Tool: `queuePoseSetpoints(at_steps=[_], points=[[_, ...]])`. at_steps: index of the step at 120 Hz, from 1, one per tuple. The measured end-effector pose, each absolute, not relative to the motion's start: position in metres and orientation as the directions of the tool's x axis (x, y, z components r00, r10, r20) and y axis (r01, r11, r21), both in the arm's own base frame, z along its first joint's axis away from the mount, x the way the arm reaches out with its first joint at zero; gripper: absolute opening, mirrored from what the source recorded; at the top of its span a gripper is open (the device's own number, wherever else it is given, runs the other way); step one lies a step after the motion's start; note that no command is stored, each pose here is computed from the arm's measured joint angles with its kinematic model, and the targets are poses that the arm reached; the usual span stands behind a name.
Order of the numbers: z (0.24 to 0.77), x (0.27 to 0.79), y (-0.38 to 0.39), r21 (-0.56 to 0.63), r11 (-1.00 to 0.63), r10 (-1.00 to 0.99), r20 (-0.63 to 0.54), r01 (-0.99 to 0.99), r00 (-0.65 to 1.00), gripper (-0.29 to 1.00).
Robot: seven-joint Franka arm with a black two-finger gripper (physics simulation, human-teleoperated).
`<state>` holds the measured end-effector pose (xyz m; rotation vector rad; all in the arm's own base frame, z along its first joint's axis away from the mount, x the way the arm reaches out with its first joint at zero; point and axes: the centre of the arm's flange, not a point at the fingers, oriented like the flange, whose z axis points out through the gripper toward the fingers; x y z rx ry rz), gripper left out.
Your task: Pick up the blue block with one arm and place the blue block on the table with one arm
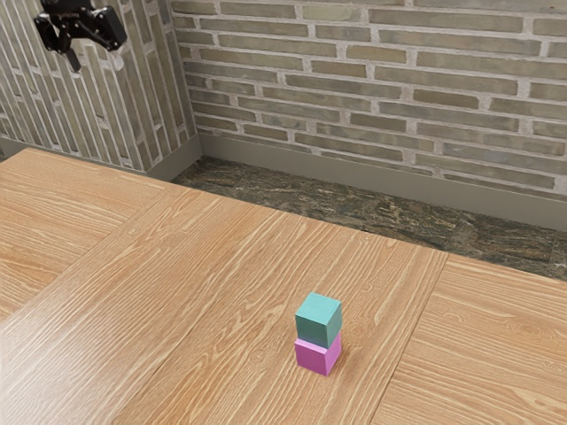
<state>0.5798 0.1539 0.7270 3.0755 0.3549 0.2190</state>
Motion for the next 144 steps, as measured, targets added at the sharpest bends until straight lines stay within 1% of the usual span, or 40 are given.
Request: queuePoseSetpoints(at_steps=[25,31,38,42,49,58,64,70,80,109,125,136,144], points=[[0.726,0.576,0.155,0.063,-0.978,0.204,0.112,0.198,0.972,0.68],[0.775,0.547,0.142,0.064,-0.984,0.178,0.200,0.168,0.964,0.68],[0.814,0.526,0.119,0.055,-0.991,0.130,0.279,0.119,0.951,0.68],[0.825,0.521,0.107,0.050,-0.994,0.105,0.302,0.094,0.948,0.68],[0.828,0.520,0.100,0.046,-0.996,0.085,0.308,0.074,0.947,0.68],[0.794,0.545,0.105,0.028,-0.996,0.092,0.240,0.087,0.966,0.68],[0.760,0.569,0.108,0.016,-0.995,0.098,0.179,0.097,0.979,0.68],[0.714,0.601,0.111,0.001,-0.995,0.097,0.108,0.098,0.989,0.68],[0.651,0.635,0.114,-0.013,-0.996,0.086,0.036,0.086,0.996,0.68],[0.521,0.692,0.121,-0.042,-0.998,0.055,-0.032,0.054,0.998,0.68],[0.466,0.716,0.112,-0.054,-0.998,0.024,-0.039,0.022,0.999,0.68],[0.453,0.725,0.097,-0.040,-0.999,0.000,-0.022,-0.001,1.000,0.68],[0.452,0.733,0.042,0.010,-0.997,-0.073,0.007,-0.073,0.997,0.68]])
